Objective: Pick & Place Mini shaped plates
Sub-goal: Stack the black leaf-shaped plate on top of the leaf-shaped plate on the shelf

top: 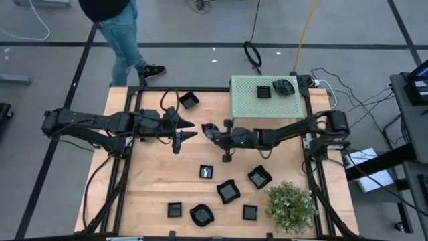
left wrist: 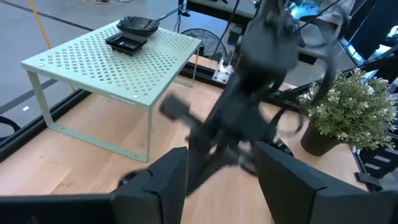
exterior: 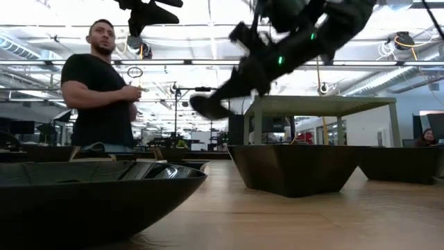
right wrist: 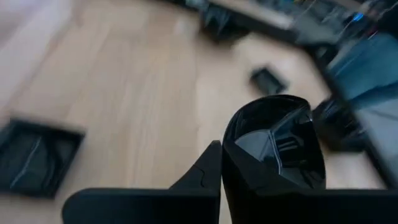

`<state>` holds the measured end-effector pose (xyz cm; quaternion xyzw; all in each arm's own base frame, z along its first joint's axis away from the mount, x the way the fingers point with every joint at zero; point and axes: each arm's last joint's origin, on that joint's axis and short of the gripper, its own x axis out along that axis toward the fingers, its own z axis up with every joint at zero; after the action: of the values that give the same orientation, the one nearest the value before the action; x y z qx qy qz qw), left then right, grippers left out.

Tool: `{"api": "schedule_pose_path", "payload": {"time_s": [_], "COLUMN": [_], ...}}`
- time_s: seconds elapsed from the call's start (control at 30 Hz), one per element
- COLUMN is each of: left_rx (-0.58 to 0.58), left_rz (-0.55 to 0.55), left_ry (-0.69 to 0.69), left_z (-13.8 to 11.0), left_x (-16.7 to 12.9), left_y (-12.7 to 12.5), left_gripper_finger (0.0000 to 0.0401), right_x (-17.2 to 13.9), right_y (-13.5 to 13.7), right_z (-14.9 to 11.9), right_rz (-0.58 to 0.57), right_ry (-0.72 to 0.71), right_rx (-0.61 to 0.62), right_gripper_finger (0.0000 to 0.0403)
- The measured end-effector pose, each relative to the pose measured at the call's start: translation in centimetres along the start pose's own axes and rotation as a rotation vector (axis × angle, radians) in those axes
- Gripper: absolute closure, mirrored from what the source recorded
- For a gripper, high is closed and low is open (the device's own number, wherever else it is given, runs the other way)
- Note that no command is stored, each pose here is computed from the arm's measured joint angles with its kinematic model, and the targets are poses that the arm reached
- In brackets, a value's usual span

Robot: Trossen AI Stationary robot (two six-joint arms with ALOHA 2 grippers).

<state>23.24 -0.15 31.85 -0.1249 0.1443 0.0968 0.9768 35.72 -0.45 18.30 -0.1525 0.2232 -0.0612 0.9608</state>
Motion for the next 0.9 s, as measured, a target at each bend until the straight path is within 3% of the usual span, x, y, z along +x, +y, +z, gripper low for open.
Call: {"api": "schedule_pose_path", "payload": {"time_s": [0.2, 0.37, 0.47, 0.57, 0.77, 0.83, 0.9], "left_rx": [0.000, -0.003, -0.007, -0.012, -0.015, -0.014, -0.014], "left_rz": [0.000, -0.001, 0.003, 0.041, 0.111, 0.135, 0.158], "left_ry": [-0.002, -0.019, -0.040, -0.055, -0.075, -0.082, -0.088], "left_z": [0.0, 0.2, 0.4, 0.4, 0.5, 0.5, 0.5], "left_x": [0.0, 0.0, 0.0, 0.0, 0.0, 0.0, 0.0], "left_y": [0.0, 0.0, 0.0, 0.1, 0.3, 0.3, 0.4], "left_gripper_finger": [0.0212, 0.0212, 0.0213, 0.0213, 0.0213, 0.0212, 0.0213], "right_x": [-4.4, -9.4, -12.5, -15.4, -21.1, -22.2, -22.8], "right_y": [-2.7, -5.6, -7.8, -10.3, -14.4, -15.1, -15.6], "right_z": [4.2, 6.9, 7.4, 6.8, 3.3, 2.1, 1.1], "right_rz": [-0.158, -0.400, -0.582, -0.723, -0.887, -0.903, -0.841], "right_ry": [-0.145, -0.199, -0.144, -0.048, 0.124, 0.185, 0.217], "right_rx": [0.021, -0.039, -0.071, -0.053, 0.200, 0.253, 0.308], "right_gripper_finger": [0.0403, 0.0403, 0.0403, 0.0403, 0.0403, 0.0403, 0.0403]}}
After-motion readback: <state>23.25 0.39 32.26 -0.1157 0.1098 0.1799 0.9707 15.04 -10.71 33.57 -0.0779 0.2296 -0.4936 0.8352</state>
